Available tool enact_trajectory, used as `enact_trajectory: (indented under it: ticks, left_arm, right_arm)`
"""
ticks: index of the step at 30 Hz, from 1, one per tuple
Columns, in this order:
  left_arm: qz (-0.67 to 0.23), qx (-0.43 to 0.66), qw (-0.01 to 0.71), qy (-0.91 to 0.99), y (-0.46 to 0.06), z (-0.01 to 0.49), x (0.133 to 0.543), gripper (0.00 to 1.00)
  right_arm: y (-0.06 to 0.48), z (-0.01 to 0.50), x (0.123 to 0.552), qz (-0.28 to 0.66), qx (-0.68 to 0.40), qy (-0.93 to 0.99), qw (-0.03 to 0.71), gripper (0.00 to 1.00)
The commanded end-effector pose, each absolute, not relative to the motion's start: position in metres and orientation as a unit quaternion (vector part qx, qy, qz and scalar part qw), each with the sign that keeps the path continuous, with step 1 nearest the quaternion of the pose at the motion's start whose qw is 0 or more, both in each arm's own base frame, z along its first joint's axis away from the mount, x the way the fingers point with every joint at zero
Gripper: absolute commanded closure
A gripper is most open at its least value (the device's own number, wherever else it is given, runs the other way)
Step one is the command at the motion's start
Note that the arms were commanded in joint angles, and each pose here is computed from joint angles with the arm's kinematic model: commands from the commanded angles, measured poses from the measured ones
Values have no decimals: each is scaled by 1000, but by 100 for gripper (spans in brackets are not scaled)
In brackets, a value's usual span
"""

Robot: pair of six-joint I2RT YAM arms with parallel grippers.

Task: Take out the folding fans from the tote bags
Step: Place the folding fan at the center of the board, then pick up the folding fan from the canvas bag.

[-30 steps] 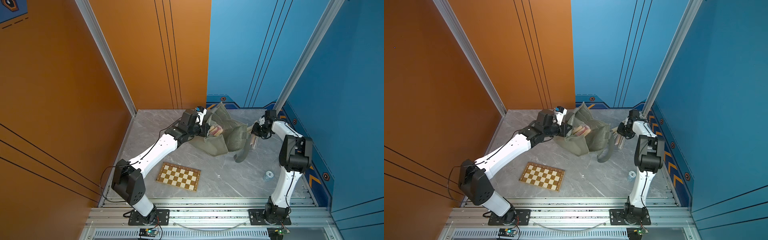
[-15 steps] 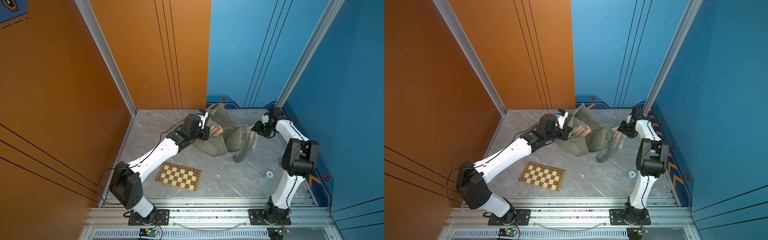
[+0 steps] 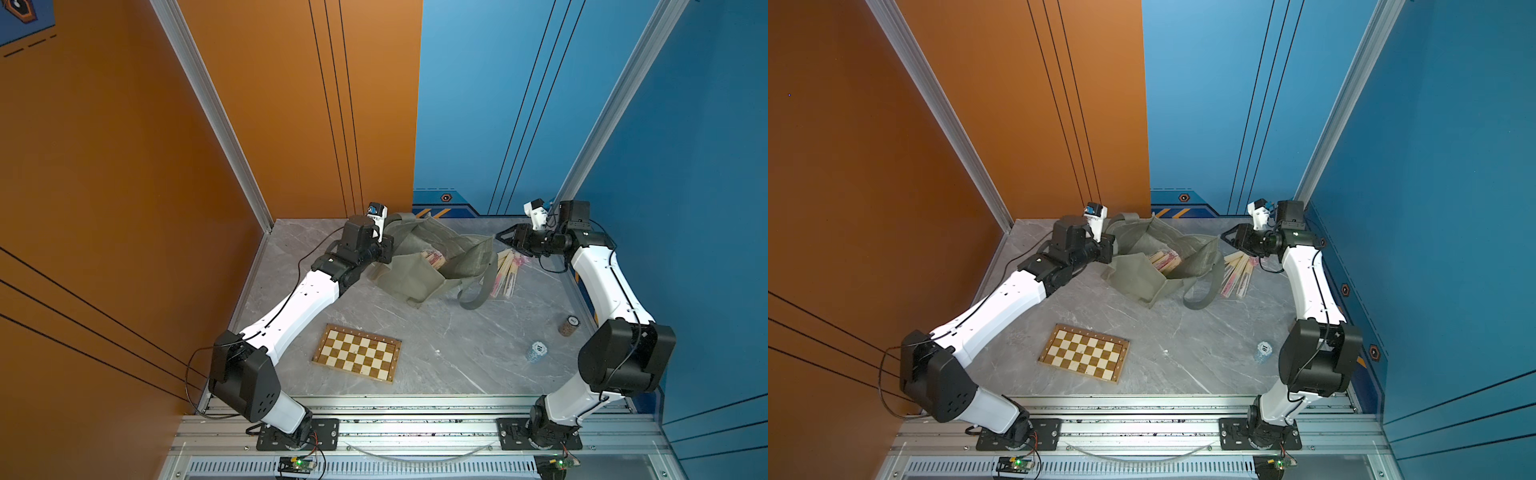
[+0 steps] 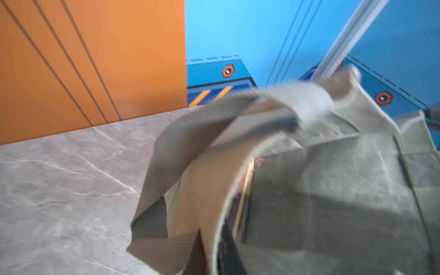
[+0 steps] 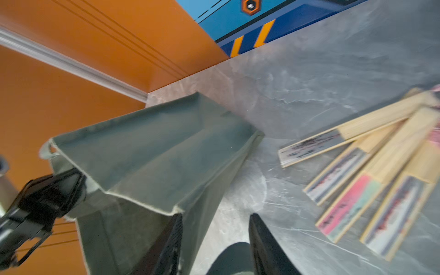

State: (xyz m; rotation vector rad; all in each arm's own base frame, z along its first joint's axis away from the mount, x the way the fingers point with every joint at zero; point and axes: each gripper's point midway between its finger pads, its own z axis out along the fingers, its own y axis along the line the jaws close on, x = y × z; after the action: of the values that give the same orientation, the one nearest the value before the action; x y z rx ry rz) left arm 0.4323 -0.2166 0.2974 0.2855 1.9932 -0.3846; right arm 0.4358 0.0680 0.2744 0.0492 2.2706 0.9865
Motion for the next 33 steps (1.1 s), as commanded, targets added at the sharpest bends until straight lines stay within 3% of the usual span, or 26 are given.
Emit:
enact_trajectory:
  ticks: [1,7,13,21,33]
  left_arm:
    - [-182,138,564,794,-225,342,440,100]
    - [-239,102,595,760,-219,364,454,100]
    - [-265,117,599,746,-224,378,467,100]
    - [-331,147,559,746,-255,384,477,100]
    - [-408,167,501,745,-274,384,470,100]
  right_arm:
    - [114,327,417,441,-66,819,360,53]
    - [164,381,407,474,-139,779,387,53]
    - [212,392,391,498,-206,761,362,53]
    - [245,335,359,398,-311,790,347,57]
    - [225,257,360,209,-358,849,327,59]
